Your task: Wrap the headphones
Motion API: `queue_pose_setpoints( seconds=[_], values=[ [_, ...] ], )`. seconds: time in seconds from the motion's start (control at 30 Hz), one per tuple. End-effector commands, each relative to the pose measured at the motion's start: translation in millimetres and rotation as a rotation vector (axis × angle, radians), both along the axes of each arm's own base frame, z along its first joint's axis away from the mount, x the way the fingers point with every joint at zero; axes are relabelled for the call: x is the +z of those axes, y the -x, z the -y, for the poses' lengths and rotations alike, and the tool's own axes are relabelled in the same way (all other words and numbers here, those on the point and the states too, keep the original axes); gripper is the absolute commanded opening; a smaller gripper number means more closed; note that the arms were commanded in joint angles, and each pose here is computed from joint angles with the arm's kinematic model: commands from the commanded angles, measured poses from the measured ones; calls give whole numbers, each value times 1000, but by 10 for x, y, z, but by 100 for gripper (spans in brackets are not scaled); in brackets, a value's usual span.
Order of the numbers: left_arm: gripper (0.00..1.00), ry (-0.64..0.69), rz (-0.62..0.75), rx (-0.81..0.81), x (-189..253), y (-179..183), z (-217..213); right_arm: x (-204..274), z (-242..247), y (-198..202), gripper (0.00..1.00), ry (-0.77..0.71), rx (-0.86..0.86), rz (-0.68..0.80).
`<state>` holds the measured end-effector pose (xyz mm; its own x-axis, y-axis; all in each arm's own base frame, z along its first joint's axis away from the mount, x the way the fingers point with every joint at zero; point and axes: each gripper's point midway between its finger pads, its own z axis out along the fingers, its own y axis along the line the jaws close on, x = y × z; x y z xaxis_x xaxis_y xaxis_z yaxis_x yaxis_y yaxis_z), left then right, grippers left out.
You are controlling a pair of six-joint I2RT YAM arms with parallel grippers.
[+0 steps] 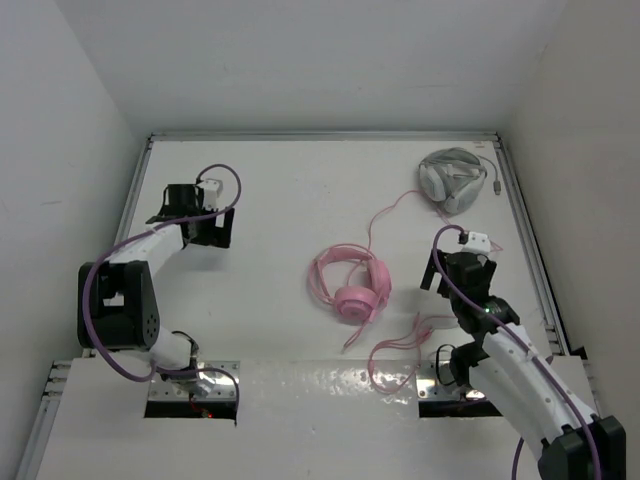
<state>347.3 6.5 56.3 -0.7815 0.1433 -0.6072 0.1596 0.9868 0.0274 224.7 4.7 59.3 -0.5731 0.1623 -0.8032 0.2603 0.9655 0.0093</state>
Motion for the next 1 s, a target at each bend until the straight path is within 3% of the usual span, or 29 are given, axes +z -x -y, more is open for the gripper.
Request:
queue_pose_setpoints(
  seconds=[0.0,0.17,0.2,0.23,0.27,0.3,0.33,0.37,0.43,0.7,0.83,0.97],
  values=[
    [100,89,72,-54,216,-63,117,169,-218,-134,99,-71,94,65],
    [97,133,54,-150,194,-15,247,572,-932,-339,96,-277,425,204],
    [91,124,48,-148,173,-7,230,725,-1091,-409,72,-324,488,250],
    [80,119,47,-150,162,1,224,783,-1211,-434,39,-369,518,245],
    [77,110,44,-147,140,20,208,834,-1271,-577,2,-357,503,213],
    [77,99,43,-142,135,30,184,765,-1409,-541,2,-319,530,150],
    [78,95,42,-146,130,49,186,765,-1331,-746,13,-188,455,130],
    [80,97,42,-151,129,56,194,679,-1496,-665,64,-113,501,75],
    [86,103,37,-163,130,78,208,752,-1595,-776,97,2,504,76],
    [89,134,9,-197,64,99,280,153,-1916,-905,99,72,576,-98],
    [89,154,-7,-215,39,116,321,-37,-1679,-888,99,150,456,-164],
    [88,169,5,-269,95,115,457,-151,-1568,-776,94,180,452,-206]
  ],
)
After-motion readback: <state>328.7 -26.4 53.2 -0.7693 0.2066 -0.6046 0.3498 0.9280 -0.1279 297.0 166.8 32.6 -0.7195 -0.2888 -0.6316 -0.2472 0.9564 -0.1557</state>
